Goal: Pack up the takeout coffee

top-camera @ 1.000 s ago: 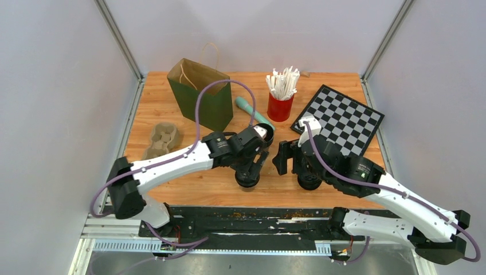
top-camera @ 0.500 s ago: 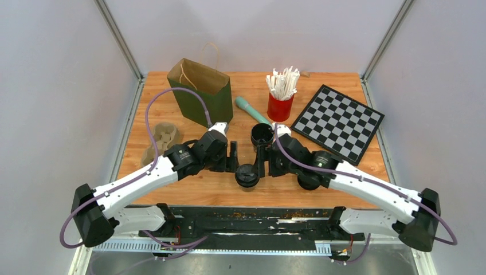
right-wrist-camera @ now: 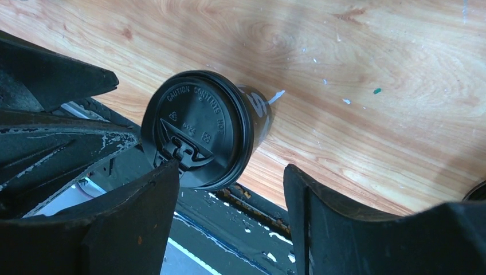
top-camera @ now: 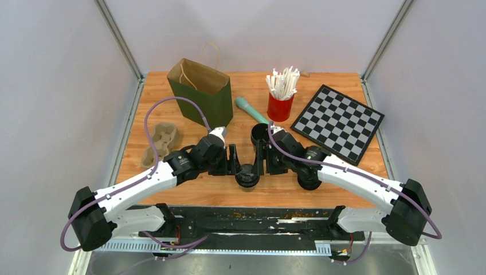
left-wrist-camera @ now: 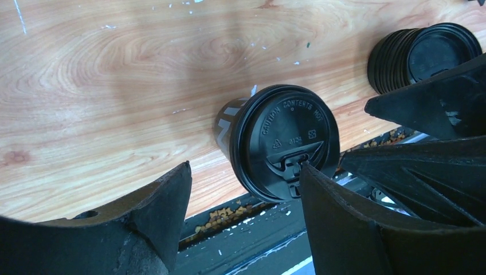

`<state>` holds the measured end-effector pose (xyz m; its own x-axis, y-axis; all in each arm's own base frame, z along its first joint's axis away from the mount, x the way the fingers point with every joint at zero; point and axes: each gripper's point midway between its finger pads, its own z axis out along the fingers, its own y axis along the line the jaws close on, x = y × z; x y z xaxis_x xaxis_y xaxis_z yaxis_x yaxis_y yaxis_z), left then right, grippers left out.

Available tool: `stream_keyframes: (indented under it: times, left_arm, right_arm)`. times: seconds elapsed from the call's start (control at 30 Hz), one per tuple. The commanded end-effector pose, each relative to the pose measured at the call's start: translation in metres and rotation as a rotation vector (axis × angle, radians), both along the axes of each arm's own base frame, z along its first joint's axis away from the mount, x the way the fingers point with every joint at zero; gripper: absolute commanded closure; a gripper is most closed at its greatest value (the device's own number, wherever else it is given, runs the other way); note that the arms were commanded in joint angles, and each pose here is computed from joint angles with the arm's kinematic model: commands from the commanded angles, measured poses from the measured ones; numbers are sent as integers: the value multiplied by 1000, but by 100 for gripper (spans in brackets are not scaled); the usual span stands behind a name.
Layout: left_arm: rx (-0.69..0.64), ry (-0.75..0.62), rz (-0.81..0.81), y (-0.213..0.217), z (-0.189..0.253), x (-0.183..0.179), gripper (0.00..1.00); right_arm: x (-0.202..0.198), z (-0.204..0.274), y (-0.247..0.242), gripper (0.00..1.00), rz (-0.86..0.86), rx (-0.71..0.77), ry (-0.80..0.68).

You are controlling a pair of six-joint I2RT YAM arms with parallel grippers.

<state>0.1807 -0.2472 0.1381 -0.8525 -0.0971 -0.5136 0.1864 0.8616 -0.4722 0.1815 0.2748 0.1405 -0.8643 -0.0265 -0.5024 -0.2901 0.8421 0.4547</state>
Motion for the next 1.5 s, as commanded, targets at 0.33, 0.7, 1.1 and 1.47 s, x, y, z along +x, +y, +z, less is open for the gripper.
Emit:
stream_keyframes:
  times: [0.33,0.7,1.1,1.47]
  left_arm:
    - [-45,54,-73,-12,-23,-11,28]
    - [5,69,-104,-8,-36,-14,34]
    - [18,30,-101,-8,-37,-7,43]
    - [19,107,-94,-7,-48,-18,46]
  right_arm:
    - [-12,-23,4,38,86,-18,60]
    - [-12,-31,5,47,115,-38,55]
    - [-9,-43,1,61,146,-78,59]
    - [-5,-33,9,67,233,-67,19]
